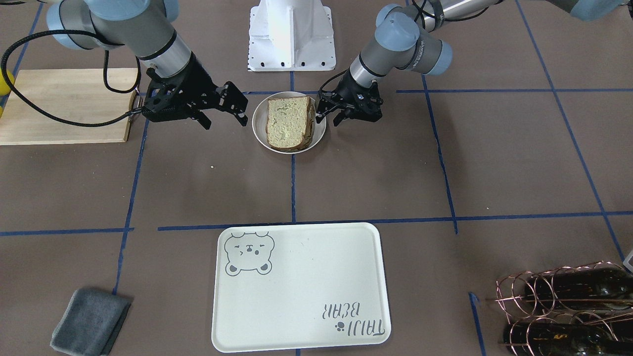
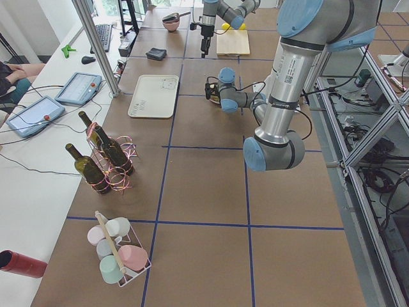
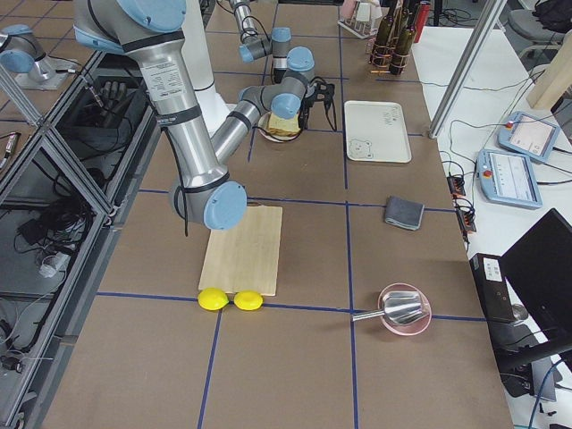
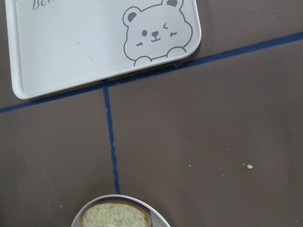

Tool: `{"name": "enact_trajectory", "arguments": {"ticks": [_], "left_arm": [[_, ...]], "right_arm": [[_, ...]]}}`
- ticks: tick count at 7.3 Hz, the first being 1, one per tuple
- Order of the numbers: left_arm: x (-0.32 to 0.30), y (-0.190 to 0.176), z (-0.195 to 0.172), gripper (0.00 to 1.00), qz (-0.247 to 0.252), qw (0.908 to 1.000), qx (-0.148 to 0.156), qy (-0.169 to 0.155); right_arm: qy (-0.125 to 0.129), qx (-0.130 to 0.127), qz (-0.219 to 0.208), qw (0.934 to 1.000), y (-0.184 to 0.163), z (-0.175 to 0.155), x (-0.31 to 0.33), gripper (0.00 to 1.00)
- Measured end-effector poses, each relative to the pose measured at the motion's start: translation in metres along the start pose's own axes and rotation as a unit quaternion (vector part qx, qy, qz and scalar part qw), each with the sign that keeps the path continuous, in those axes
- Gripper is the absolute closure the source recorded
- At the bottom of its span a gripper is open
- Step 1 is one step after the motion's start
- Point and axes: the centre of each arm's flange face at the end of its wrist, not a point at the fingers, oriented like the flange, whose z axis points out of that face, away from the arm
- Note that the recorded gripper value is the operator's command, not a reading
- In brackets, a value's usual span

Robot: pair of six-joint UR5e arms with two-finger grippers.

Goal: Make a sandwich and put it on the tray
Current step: 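Grasp the plate rim with the left gripper while the right arm withdraws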

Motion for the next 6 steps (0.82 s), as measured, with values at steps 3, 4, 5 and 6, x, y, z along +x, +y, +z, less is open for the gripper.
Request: {"name": "enact_trajectory", "arguments": {"ticks": [3, 4, 5, 6], "left_arm": [[-0.002, 0.003, 0.008, 0.86, -0.003, 1.0, -0.002, -0.006], [-0.002, 0.003, 0.01, 1.0, -0.003, 1.0, -0.003, -0.007], [0.0, 0.003, 0.01, 1.0, -0.006, 1.0, -0.003, -0.006], [0.004, 0.003, 0.009, 1.0, -0.015, 0.9999, -0.003, -0.002]], "right_arm": [[0.013, -0.001, -0.004, 0.9999, -0.006, -0.01, 0.006, 0.0], [0.012, -0.003, -0.004, 0.9999, -0.009, -0.015, 0.008, 0.0], [0.013, -0.003, -0.008, 0.9999, -0.012, -0.018, 0.011, 0.0], [0.018, -0.002, -0.023, 0.9996, -0.015, -0.018, 0.02, 0.0]]}}
